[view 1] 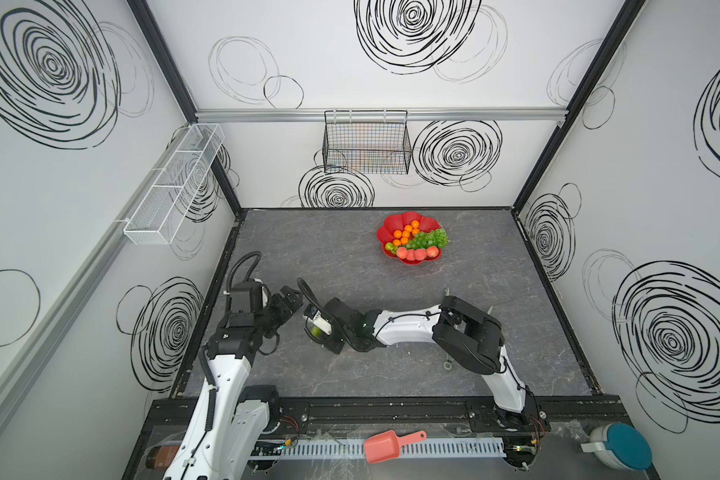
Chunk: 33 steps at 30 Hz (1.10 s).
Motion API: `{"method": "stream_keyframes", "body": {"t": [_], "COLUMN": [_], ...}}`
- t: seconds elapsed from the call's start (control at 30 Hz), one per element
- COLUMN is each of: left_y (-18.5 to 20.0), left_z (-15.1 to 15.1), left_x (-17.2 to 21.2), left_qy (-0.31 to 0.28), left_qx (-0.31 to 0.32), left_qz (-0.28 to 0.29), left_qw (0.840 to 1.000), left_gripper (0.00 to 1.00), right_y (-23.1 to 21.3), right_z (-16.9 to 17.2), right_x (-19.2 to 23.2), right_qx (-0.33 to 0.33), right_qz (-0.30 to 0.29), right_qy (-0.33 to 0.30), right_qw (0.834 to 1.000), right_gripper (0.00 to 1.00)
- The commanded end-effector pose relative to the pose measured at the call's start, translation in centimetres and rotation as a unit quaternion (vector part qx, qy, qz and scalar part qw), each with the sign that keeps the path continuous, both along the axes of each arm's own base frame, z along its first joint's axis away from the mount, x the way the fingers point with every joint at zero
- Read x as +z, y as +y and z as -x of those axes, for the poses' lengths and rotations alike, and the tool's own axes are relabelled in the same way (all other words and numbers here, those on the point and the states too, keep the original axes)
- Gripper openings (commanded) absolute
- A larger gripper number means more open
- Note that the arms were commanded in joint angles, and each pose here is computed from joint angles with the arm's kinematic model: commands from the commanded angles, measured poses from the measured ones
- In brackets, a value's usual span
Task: Place and organize the fake fruits in the fruit bowl
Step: 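Lower the right gripper and close it on a small green pear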
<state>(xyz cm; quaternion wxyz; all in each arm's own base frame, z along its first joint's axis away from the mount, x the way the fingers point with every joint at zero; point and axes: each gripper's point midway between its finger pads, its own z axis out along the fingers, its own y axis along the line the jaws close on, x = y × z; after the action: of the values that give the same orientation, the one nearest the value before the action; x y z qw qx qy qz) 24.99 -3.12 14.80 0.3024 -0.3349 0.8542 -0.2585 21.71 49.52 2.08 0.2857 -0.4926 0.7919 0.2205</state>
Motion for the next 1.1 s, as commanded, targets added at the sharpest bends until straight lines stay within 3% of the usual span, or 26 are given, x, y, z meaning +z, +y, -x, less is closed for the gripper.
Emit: {"method": "stream_keyframes", "body": {"t": [0.0,0.73,1.07], "left_y": [0.1,-0.1,-1.5], "left_z": [-0.5,-0.6,-1.1], "left_x": [0.2,0.4,2.3], "left_qy": [-0.014,-0.023,-0.067], "left_qx": [-0.001,-0.018,-0.089], "left_qz": [0.004,-0.005,-0.038], "left_qw": [1.0,1.0,0.993], "left_gripper": [0.96,0.96,0.96], "right_y": [-1.8,-2.1,-2.4], "right_z": [1.2,0.6,-0.5], "right_x": [-3.8,-1.8,4.0], "right_qx": [0.007,-0.005,-0.024], "right_qz": [0.056,0.028,-0.048], "right_qy": [0.033,0.042,0.05], "right_qw": [0.998,0.999,0.997], "right_gripper": [0.21,0.04,0.0]}}
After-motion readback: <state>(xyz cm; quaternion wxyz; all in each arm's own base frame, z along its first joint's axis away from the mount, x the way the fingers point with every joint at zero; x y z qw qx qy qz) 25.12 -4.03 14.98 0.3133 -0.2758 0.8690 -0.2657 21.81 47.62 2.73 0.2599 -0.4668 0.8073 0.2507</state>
